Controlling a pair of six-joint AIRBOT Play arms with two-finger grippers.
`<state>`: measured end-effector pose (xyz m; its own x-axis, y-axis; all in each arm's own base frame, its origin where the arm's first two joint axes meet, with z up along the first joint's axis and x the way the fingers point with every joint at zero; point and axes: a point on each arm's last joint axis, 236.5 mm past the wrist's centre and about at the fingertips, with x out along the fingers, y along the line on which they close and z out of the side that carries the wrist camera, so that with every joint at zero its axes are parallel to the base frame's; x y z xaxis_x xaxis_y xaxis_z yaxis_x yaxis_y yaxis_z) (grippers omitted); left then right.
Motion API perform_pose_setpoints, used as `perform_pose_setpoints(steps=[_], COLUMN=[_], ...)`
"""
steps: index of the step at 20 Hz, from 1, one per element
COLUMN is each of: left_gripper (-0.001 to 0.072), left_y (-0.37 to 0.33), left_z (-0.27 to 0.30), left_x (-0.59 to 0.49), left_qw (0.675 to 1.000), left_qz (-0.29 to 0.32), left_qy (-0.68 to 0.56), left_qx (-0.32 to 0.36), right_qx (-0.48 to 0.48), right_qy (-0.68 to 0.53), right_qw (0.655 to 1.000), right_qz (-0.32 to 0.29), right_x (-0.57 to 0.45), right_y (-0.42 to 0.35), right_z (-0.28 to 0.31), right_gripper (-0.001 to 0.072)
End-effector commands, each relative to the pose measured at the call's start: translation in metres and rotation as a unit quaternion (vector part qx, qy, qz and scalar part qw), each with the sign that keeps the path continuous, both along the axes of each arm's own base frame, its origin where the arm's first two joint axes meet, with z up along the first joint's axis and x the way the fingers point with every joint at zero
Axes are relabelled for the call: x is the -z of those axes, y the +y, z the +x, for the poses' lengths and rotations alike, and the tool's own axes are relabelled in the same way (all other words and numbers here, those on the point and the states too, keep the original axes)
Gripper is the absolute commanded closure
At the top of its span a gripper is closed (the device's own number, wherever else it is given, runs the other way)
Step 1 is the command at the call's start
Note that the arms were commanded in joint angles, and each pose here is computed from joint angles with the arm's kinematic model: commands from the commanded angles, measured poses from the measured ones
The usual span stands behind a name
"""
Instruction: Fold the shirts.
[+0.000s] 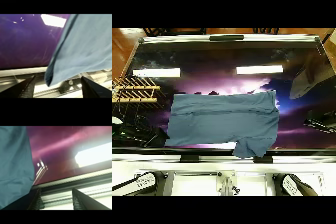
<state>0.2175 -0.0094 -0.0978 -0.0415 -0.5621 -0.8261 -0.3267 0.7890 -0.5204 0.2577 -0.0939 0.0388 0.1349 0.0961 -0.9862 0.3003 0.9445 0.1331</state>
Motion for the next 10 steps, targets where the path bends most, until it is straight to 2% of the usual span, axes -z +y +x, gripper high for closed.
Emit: perform_pose_setpoints(steps=[1,3,4,5,6,7,8,10], left_gripper=[0.005,0.0054,0.0093,0.026,0.0388,0.0552,0.0655,0.0673], left_y=[-0.004,-0.012,-0.017,-0.022,-0.026,-0.031,-0.034,-0.037], left_z=[0.011,0.01,0.008,0.008,0.008,0.008,0.008,0.011], left_x=[0.009,0.011,0.013,0.014,0.013,0.013,0.012,0.009], left_qw=[1.0,1.0,1.0,0.999,0.999,0.999,0.999,1.0], left_qz=[0.02,0.019,0.017,0.017,0.014,0.01,0.007,0.0], left_qy=[-0.014,-0.008,-0.004,-0.001,-0.001,-0.001,0.004,0.006], left_qx=[-0.003,0.012,0.02,0.027,0.034,0.038,0.032,0.019], right_qx=[0.0,0.0,-0.001,0.0,0.0,-0.002,-0.009,-0.009], right_qy=[-0.002,0.003,0.004,0.007,0.013,0.016,0.019,0.022], right_qw=[1.0,1.0,1.0,1.0,1.0,0.998,0.995,0.985], right_qz=[0.001,0.003,0.004,0.006,0.02,0.056,0.097,0.17], right_x=[0.0,0.0,0.0,0.002,0.008,0.019,0.03,0.056], right_y=[0.0,0.001,0.002,0.003,0.009,0.026,0.046,0.082], right_z=[0.0,-0.002,-0.003,-0.004,-0.007,-0.009,-0.012,-0.019], right_gripper=[0.0209,0.0209,0.0208,0.0209,0.0208,0.0208,0.0208,0.0208])
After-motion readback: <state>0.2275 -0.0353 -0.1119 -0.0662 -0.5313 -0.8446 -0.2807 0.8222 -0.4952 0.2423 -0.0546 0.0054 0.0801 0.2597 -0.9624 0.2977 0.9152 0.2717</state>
